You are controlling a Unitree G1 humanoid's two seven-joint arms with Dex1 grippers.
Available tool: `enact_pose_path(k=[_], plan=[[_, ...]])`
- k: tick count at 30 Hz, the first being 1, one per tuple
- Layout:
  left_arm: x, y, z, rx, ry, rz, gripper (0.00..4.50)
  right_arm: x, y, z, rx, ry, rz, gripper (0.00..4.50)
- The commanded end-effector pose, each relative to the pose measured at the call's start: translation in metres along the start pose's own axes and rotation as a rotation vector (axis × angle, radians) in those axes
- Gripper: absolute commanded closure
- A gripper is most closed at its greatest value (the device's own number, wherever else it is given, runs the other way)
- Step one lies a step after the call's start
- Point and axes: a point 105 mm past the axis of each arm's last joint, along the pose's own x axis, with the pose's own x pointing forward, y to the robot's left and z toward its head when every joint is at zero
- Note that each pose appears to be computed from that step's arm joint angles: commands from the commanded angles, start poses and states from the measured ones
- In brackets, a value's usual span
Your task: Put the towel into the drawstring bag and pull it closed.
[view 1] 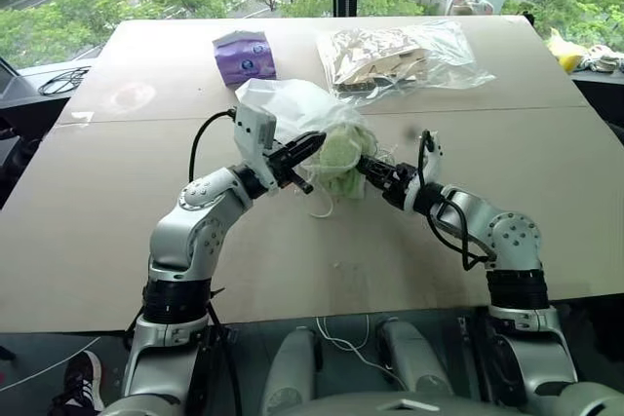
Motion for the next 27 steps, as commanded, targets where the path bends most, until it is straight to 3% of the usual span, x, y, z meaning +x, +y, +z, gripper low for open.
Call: enact_pose_path(k=[1, 4, 5, 11, 16, 23, 26, 27], plan=[[0.0, -0.005, 0.011, 0.018, -0.033, -0.023, 4.5, -0.007, 0.013, -0.009, -0.138, 0.042, 0.08, 1.52], [0.0, -0.006, 0.008, 0.017, -0.025, -0.03, 4.5, -0.009, 0.015, -0.019, -0.188, 0.084, 0.115, 0.28], [0.0, -0.006, 0.008, 0.017, -0.024, -0.031, 4.5, -0.009, 0.016, -0.022, -0.216, 0.093, 0.122, 0.13], [-0.001, -0.007, 0.006, 0.019, -0.014, -0.035, 4.5, -0.002, 0.021, -0.034, -0.294, 0.112, 0.139, 0.13], [-0.002, -0.009, 0.004, 0.016, -0.007, -0.038, 4.5, 0.011, 0.033, -0.025, -0.207, 0.027, 0.157, 0.13], [-0.003, -0.01, 0.001, 0.016, 0.0, -0.038, 4.5, 0.035, 0.03, 0.001, -0.004, -0.114, 0.054, 0.13], [-0.003, -0.011, -0.001, 0.015, 0.003, -0.041, 4.5, 0.038, 0.018, 0.003, -0.024, -0.119, -0.047, 0.13], [-0.003, -0.011, -0.001, 0.015, 0.003, -0.041, 4.5, 0.039, 0.015, 0.002, -0.029, -0.118, -0.071, 0.65]])
